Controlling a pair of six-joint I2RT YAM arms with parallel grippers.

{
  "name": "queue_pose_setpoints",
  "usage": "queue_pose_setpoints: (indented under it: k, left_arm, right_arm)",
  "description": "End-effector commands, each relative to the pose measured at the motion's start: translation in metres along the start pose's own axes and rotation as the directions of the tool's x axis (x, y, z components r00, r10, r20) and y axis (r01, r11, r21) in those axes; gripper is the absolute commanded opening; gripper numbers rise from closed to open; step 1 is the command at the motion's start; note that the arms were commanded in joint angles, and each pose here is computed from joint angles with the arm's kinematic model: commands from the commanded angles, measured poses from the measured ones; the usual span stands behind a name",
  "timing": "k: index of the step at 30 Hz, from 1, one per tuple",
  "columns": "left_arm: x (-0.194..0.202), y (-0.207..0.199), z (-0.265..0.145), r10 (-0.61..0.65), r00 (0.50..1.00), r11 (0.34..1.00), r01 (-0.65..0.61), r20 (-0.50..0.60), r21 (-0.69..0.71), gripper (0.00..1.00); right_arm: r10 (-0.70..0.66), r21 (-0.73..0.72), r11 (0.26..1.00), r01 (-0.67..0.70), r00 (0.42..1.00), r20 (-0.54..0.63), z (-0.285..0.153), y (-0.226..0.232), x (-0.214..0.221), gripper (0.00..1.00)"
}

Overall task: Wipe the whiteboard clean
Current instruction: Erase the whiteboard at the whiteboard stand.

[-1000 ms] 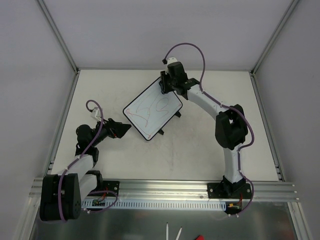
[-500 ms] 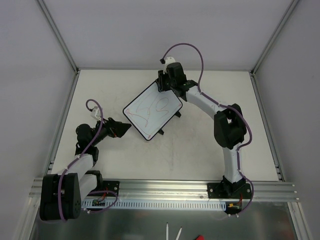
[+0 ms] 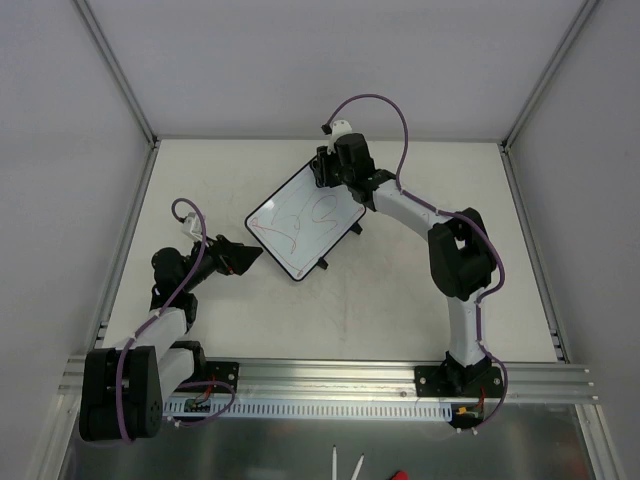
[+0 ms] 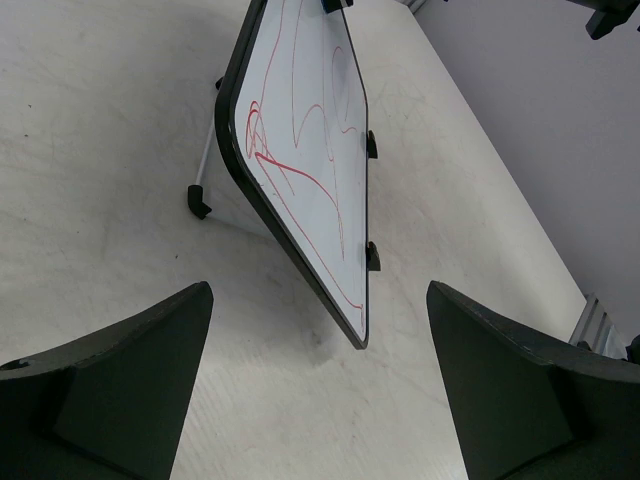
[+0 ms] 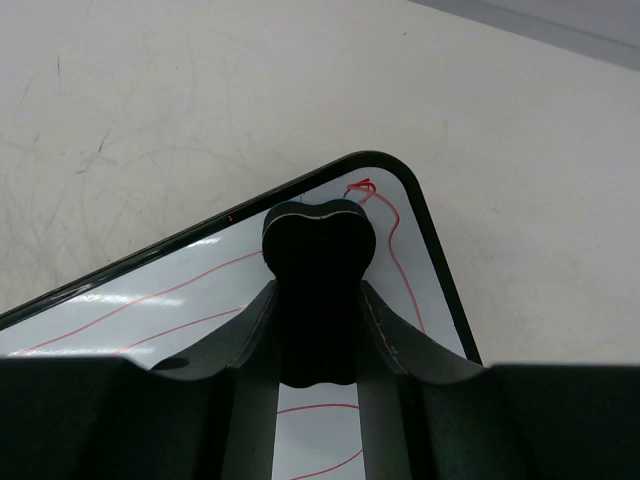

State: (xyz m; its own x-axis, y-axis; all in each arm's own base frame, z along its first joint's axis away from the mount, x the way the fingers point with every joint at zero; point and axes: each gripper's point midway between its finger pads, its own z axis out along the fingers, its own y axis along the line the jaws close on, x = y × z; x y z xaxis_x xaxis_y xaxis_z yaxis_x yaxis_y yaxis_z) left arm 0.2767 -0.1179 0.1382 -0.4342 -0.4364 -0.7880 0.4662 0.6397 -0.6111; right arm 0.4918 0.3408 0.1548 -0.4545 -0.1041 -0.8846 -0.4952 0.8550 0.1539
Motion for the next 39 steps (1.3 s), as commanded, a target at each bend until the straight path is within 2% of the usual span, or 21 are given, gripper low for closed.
queue_pose_setpoints:
  k: [1, 30, 39]
  left_arm:
    - [-0.017, -0.013, 0.004, 0.081, 0.996, 0.995, -0.083, 0.032, 0.052, 0.89]
    - [-0.017, -0.027, 0.000, 0.103, 0.994, 0.988, -0.107, 0.041, 0.112, 0.90]
    - [-0.020, -0.030, -0.003, 0.111, 0.992, 0.987, -0.117, 0.058, 0.113, 0.90]
  right_arm:
    - [-0.010, -0.060, 0.998, 0.009, 1.000, -0.016, -0.009, 0.024, 0.007, 0.00]
    - [-0.145, -0.189, 0.972, 0.142, 0.989, -0.003, -0.035, 0.089, 0.024, 0.00]
    - [-0.164, -0.181, 0.970, 0.162, 0.986, 0.006, -0.044, 0.098, 0.022, 0.00]
